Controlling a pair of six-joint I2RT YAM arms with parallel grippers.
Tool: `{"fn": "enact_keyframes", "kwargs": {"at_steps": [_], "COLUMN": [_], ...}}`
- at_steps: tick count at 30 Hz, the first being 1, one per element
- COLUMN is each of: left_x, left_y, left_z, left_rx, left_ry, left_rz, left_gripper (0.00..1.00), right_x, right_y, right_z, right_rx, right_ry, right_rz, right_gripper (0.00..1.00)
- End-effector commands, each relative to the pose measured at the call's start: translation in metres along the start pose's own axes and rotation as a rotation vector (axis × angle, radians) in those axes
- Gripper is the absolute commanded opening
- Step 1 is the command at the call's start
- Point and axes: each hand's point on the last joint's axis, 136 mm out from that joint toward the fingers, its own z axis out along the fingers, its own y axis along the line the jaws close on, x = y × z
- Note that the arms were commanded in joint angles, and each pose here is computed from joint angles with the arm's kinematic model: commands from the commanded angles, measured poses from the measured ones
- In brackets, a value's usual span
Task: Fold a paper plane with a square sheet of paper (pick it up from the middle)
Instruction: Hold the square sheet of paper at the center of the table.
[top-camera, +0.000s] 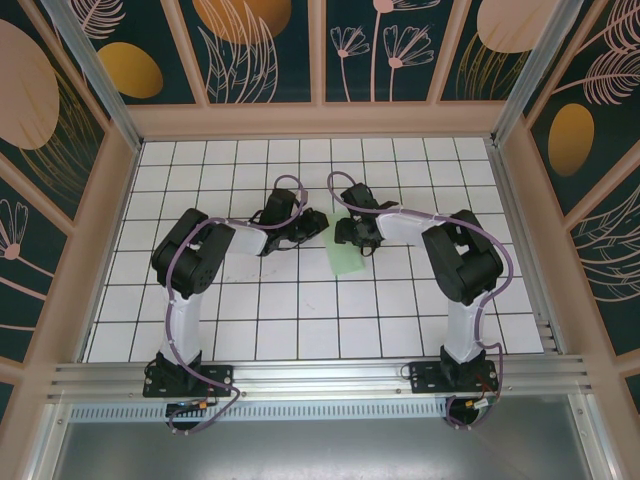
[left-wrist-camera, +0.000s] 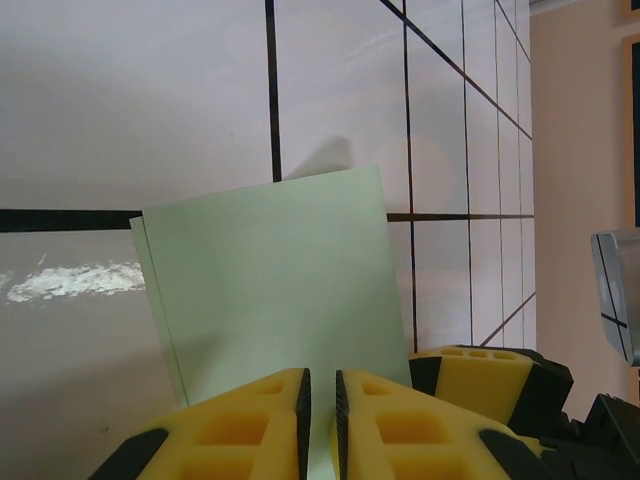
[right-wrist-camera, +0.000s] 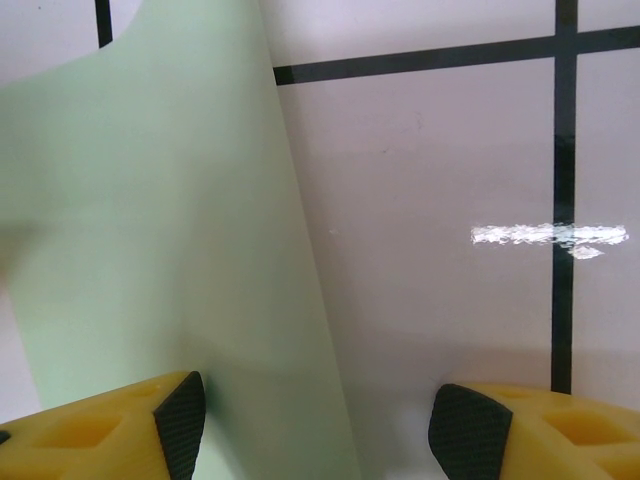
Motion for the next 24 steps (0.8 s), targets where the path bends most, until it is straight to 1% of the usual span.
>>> {"fn": "enact_keyframes", "kwargs": {"at_steps": [1,8,24], "left_x": [0.004,0.007,0.015], "left_y": [-0.001,0.004,0.028], "left_z": [0.007,0.013,0.020], "left_rx": [0.000,-0.025,-0.145], "left_ry": [0.025,0.046,0.083], "left_rz": [0.012,0.008,-0.023], "left_gripper": [0.18,0.17,0.16], "right_x": [0.092,0.094,0.095], "right_y": [-0.042,-0.044,-0.044], "right_z": [0.085,0.085,0.086], "right_rx": [0.072,0.075,0.065], "right_ry": [0.262,0.264,0.267], "right_rz": [0.015,0.001,-0.029], "right_gripper": [0.69,0.69,0.69]}}
